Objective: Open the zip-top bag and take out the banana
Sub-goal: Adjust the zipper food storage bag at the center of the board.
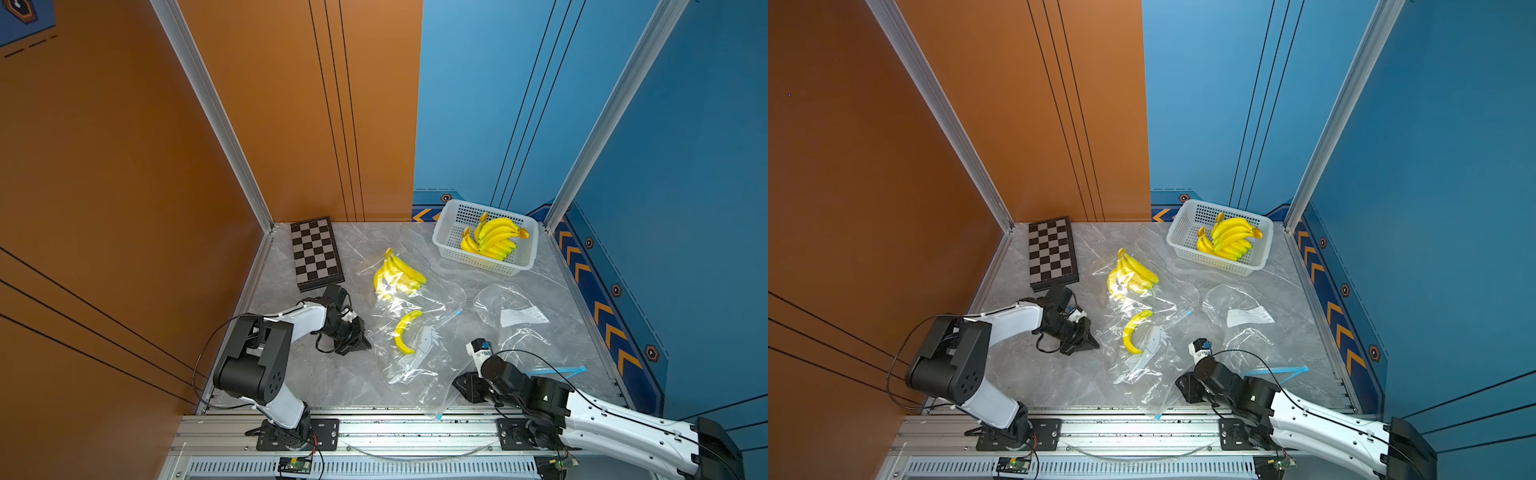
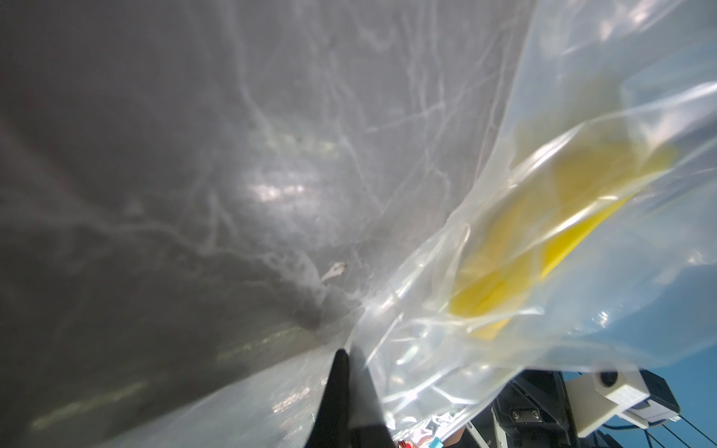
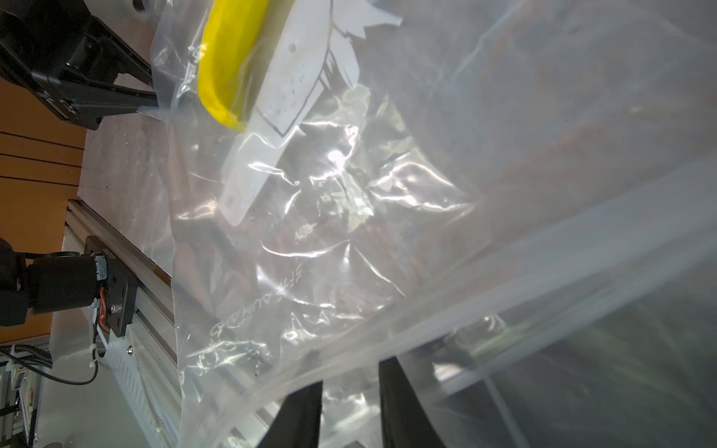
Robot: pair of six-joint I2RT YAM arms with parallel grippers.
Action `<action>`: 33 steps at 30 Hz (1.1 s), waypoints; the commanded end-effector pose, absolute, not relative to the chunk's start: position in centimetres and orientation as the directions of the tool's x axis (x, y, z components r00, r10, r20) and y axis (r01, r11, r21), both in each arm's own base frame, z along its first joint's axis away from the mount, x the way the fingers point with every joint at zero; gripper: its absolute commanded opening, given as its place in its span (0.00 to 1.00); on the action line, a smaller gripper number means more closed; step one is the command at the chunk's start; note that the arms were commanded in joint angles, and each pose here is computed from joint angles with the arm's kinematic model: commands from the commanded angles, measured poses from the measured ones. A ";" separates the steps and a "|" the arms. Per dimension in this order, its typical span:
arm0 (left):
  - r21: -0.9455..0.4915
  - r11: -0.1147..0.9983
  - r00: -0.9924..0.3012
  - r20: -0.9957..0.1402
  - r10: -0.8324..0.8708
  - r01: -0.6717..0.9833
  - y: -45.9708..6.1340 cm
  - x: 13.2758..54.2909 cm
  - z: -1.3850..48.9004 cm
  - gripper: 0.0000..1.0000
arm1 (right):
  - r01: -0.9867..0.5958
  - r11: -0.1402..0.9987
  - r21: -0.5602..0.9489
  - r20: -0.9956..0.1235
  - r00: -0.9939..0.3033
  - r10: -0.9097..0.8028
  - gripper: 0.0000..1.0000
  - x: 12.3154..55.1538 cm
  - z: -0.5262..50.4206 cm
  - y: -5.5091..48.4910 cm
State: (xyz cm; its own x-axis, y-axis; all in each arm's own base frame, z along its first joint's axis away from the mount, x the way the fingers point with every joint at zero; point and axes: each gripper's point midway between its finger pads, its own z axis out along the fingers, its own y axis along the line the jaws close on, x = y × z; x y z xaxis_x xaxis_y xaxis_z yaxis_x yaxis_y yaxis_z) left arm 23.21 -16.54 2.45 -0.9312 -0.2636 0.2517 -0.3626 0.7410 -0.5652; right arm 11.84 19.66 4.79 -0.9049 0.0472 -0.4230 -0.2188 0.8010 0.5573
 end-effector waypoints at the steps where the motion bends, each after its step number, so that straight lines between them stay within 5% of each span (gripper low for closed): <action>1: -0.543 0.762 -0.933 0.267 -0.242 -0.353 -16.5 22.4 1.9 0.00 | -0.225 0.807 0.547 -0.430 -0.902 0.040 0.29 12.0 3.8 19.4; 10: -0.524 0.772 -0.928 0.289 -0.236 -0.359 -16.5 21.5 1.2 0.00 | -0.295 0.790 0.537 -0.487 -0.873 0.006 0.30 13.5 2.4 22.0; 17: -0.519 0.776 -0.928 0.291 -0.233 -0.357 -16.6 21.2 1.1 0.00 | -0.399 0.740 0.541 -0.648 -0.759 0.065 0.34 15.8 4.7 24.4; 20: -0.515 0.778 -0.927 0.294 -0.233 -0.359 -16.6 21.1 1.0 0.00 | -0.473 0.716 0.513 -0.705 -0.709 0.038 0.40 16.3 5.8 25.8; 24: -0.508 0.782 -0.925 0.301 -0.231 -0.361 -16.6 20.9 0.8 0.00 | -0.550 0.694 0.464 -0.747 -0.664 -0.026 0.60 16.7 5.9 27.4; 33: -0.510 0.784 -0.929 0.289 -0.232 -0.354 -16.6 20.9 1.1 0.00 | -0.687 0.599 0.412 -0.862 -0.507 0.012 0.64 17.2 9.3 30.7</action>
